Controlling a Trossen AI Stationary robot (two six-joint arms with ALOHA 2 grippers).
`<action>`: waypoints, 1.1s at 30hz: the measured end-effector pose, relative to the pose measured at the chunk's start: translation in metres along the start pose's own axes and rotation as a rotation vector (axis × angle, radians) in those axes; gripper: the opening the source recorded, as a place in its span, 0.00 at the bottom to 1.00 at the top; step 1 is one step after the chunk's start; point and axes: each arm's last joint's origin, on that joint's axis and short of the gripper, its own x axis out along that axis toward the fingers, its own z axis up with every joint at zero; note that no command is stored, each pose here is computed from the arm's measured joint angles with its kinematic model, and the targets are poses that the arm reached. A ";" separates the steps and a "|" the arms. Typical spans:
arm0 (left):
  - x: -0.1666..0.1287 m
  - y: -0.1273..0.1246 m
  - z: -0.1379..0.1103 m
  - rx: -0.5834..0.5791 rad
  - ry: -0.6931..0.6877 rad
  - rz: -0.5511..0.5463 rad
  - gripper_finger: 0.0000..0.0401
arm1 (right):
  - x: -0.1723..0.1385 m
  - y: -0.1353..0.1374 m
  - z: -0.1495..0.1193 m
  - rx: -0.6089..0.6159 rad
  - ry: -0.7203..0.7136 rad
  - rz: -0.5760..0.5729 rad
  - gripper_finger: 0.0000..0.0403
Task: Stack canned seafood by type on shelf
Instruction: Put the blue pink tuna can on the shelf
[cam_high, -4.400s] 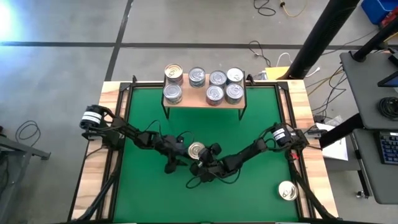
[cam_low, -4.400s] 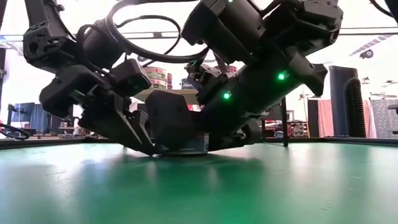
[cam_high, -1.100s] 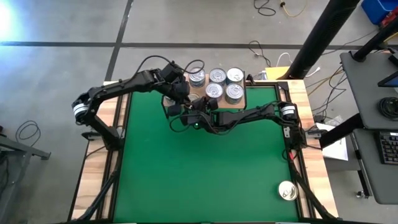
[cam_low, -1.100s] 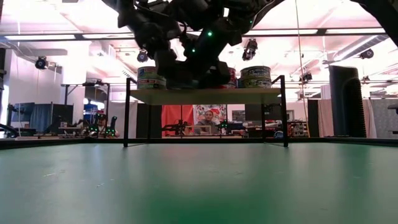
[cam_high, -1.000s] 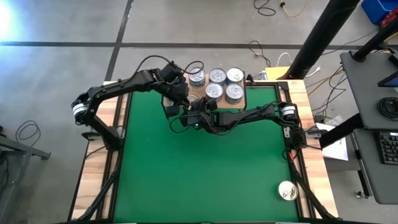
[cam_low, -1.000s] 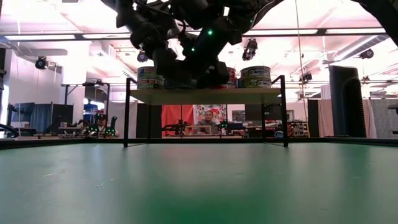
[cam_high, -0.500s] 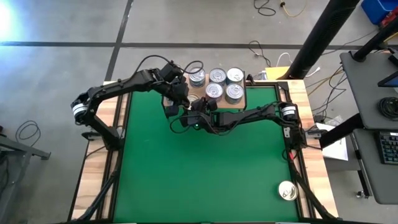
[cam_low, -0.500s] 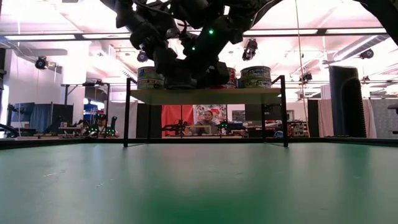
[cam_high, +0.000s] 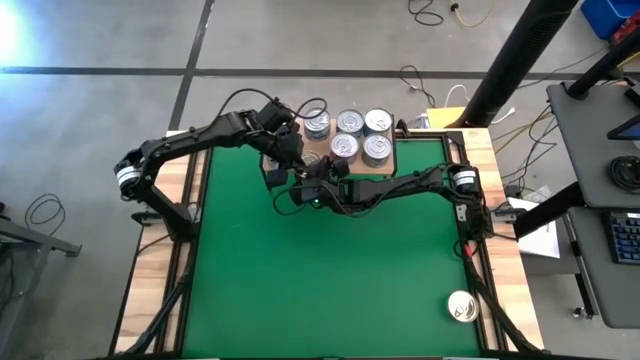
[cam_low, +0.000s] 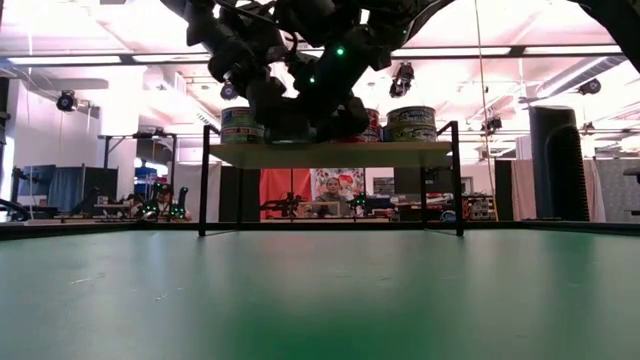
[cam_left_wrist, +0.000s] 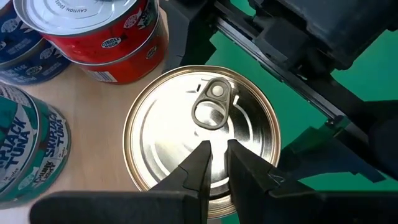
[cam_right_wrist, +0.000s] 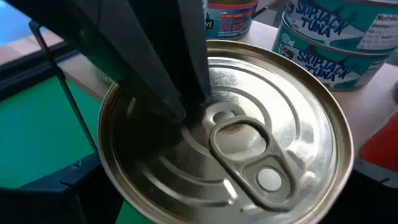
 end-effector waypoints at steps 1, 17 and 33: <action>0.000 0.000 0.000 0.006 0.000 0.000 0.09 | 0.000 0.000 0.000 -0.015 0.001 -0.001 0.98; 0.007 0.006 -0.001 -0.007 0.023 0.040 0.09 | -0.001 -0.004 -0.009 -0.109 0.064 -0.036 0.99; 0.000 0.010 0.007 -0.019 0.007 0.075 0.09 | -0.020 -0.004 0.000 -0.061 0.099 0.035 0.99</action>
